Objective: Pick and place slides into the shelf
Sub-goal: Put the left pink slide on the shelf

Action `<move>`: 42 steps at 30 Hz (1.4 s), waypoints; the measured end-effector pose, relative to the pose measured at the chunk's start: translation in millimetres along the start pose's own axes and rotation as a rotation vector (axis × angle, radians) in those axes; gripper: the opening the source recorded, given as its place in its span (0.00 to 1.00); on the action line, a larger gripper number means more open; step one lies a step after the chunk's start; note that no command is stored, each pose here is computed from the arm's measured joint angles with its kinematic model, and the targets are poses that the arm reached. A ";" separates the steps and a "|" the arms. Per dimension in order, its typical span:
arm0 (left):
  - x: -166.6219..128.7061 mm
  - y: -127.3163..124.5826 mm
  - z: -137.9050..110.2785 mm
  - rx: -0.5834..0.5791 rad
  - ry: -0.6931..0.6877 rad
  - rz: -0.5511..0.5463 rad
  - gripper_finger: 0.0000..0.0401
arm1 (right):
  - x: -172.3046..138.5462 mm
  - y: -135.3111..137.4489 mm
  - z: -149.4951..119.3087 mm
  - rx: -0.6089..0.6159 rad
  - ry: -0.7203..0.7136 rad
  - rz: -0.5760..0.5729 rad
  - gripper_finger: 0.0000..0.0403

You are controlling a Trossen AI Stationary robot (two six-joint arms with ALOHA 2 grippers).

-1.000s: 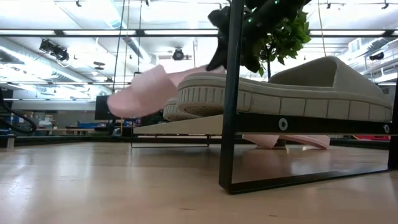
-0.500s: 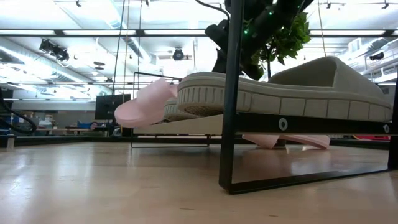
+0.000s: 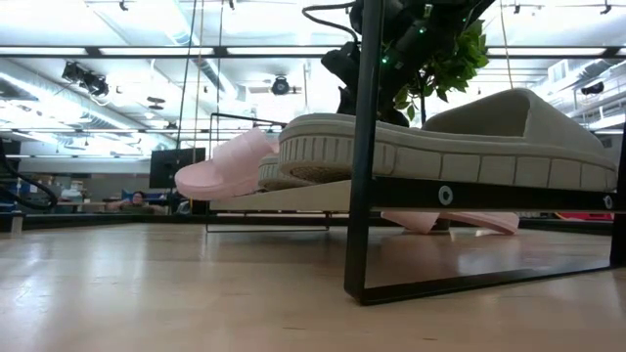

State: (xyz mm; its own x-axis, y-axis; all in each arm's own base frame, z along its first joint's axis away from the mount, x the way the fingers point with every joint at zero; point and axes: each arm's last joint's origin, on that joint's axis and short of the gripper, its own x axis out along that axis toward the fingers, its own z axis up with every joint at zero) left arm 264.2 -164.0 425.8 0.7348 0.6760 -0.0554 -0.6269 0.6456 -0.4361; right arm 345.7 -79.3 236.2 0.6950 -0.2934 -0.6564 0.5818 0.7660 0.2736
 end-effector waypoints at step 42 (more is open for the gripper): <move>1.4 0.3 0.2 -0.019 -0.002 0.004 0.44 | 33.6 -14.2 -9.9 -0.203 0.049 -0.070 0.29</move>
State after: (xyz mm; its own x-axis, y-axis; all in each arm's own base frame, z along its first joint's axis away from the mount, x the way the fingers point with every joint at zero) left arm 264.9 -162.8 425.8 0.7319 0.6791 -0.0556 -0.6246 0.6361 -0.4529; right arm 356.6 -94.3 203.3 0.6314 -0.3258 -0.7038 0.5274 0.8457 0.0817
